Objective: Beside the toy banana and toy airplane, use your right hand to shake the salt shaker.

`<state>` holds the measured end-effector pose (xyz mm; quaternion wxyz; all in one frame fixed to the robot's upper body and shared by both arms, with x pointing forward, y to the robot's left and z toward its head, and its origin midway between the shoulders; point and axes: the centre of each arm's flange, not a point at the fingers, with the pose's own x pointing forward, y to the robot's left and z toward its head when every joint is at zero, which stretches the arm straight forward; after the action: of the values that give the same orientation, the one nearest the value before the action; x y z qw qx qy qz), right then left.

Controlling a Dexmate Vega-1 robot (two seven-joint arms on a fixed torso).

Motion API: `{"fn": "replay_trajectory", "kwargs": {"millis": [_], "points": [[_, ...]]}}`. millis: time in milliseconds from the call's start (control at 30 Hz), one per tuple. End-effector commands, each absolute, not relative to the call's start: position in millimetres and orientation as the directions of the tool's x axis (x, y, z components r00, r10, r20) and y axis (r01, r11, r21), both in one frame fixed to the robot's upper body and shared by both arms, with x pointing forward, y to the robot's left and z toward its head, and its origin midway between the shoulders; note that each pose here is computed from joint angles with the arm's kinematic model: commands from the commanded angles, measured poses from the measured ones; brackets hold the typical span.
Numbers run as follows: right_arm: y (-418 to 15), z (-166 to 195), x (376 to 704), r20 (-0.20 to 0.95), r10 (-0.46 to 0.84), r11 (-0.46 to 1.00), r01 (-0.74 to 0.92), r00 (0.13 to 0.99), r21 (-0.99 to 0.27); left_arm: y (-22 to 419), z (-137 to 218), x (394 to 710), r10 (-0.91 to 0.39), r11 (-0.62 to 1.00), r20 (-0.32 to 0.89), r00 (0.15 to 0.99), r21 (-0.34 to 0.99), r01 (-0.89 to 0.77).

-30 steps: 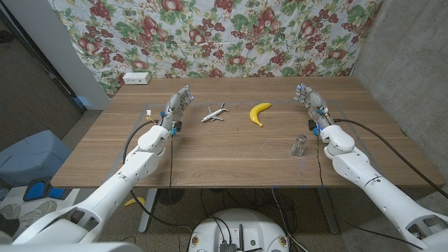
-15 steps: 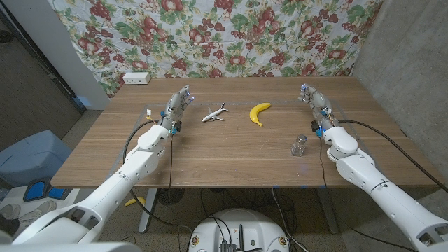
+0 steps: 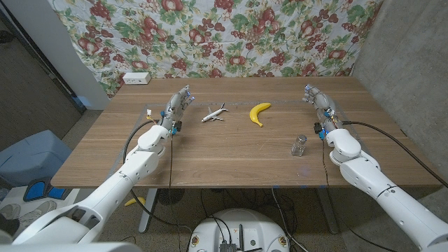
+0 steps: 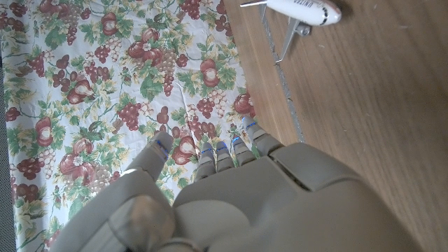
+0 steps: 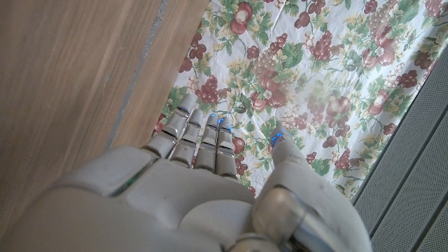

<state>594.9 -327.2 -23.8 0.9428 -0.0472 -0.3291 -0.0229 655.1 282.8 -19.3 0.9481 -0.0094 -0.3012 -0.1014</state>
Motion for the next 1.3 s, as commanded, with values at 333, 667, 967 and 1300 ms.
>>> {"fn": "replay_trajectory", "kwargs": {"millis": [333, 667, 967, 1300], "points": [[-331.8, -27.2, 580.9, 0.613, -0.056, 0.985, 0.143, 0.788, -0.094, 281.7, -16.7, 657.7, -0.189, 0.979, 0.575, 0.796, 0.044, 0.201], [-334.6, -33.1, 573.9, 0.597, -0.071, 0.982, 0.161, 0.799, -0.099, 281.8, -15.8, 658.7, -0.187, 0.979, 0.575, 0.797, 0.040, 0.200], [-335.1, -40.5, 566.6, 0.586, -0.095, 0.979, 0.181, 0.805, -0.090, 281.3, -16.2, 660.4, -0.191, 0.978, 0.572, 0.798, 0.042, 0.204], [-334.1, -44.4, 559.1, 0.578, -0.105, 0.974, 0.200, 0.809, -0.104, 280.8, -15.7, 661.1, -0.194, 0.977, 0.575, 0.795, 0.039, 0.211]]}}
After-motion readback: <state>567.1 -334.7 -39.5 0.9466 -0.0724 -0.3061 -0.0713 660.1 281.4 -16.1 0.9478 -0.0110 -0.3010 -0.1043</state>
